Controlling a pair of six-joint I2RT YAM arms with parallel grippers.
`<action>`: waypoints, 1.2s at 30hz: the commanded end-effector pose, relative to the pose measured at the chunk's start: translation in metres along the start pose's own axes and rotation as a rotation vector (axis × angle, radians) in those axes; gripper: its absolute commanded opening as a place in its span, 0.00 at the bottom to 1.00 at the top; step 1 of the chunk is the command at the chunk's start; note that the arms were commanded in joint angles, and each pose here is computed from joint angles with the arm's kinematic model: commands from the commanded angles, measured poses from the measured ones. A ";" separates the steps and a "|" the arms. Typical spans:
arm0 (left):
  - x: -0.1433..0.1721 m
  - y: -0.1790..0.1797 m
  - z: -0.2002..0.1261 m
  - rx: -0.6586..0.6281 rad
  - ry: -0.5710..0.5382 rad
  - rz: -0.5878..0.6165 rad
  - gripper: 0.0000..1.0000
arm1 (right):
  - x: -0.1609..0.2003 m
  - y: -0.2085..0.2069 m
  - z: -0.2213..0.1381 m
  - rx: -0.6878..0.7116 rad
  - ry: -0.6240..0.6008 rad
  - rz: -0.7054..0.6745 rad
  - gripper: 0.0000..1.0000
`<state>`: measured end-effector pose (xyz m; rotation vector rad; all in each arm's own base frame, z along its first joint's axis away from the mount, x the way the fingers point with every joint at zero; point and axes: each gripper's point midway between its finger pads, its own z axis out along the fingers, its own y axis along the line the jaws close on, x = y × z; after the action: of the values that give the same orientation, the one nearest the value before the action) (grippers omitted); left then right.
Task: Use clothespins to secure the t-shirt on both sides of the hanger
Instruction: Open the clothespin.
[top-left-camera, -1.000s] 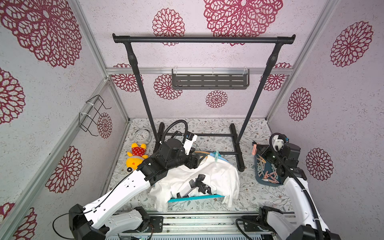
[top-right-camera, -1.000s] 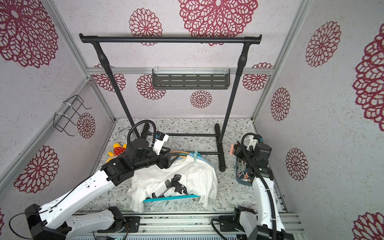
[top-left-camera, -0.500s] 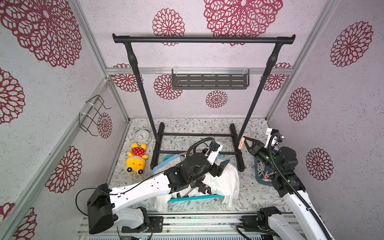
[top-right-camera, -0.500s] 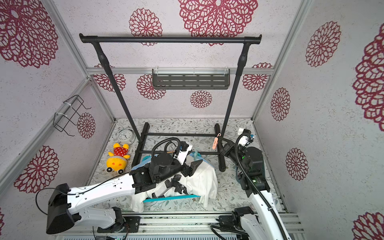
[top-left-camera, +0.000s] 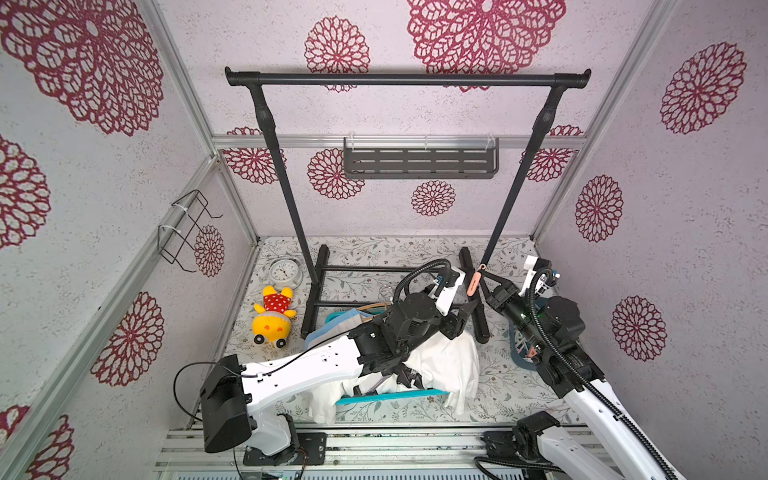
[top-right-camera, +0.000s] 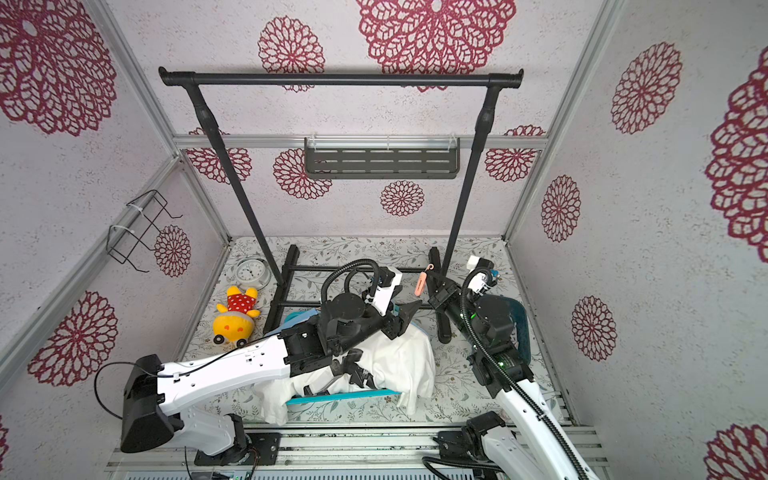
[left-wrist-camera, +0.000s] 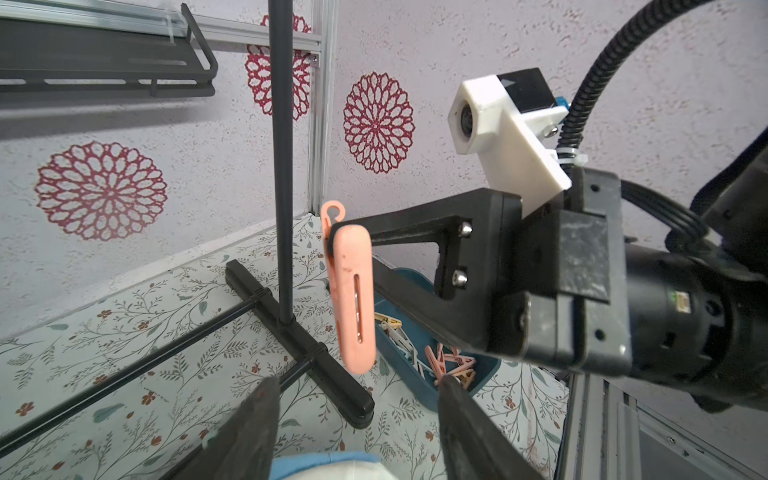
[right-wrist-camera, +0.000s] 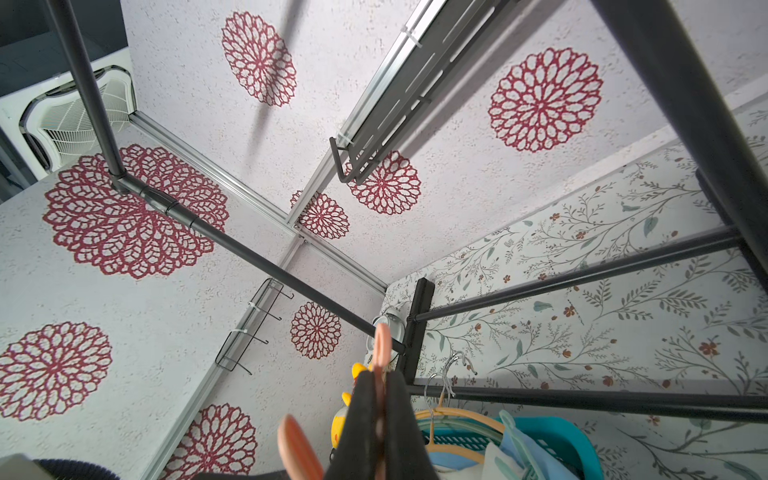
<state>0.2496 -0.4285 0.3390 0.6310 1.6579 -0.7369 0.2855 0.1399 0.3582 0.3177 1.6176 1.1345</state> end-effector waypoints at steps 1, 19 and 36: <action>-0.005 -0.010 0.008 0.029 -0.004 0.024 0.62 | -0.025 0.027 -0.006 -0.053 -0.081 -0.033 0.00; -0.018 0.006 0.032 -0.076 -0.055 0.113 0.32 | -0.020 0.028 -0.008 -0.016 -0.069 -0.051 0.00; -0.016 0.010 0.033 -0.102 -0.048 0.187 0.04 | -0.014 0.026 -0.005 0.034 -0.001 -0.098 0.00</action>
<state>0.2767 -0.4468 0.3429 0.6613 1.5874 -0.5673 0.2831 0.1399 0.3704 0.3152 1.6477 1.0572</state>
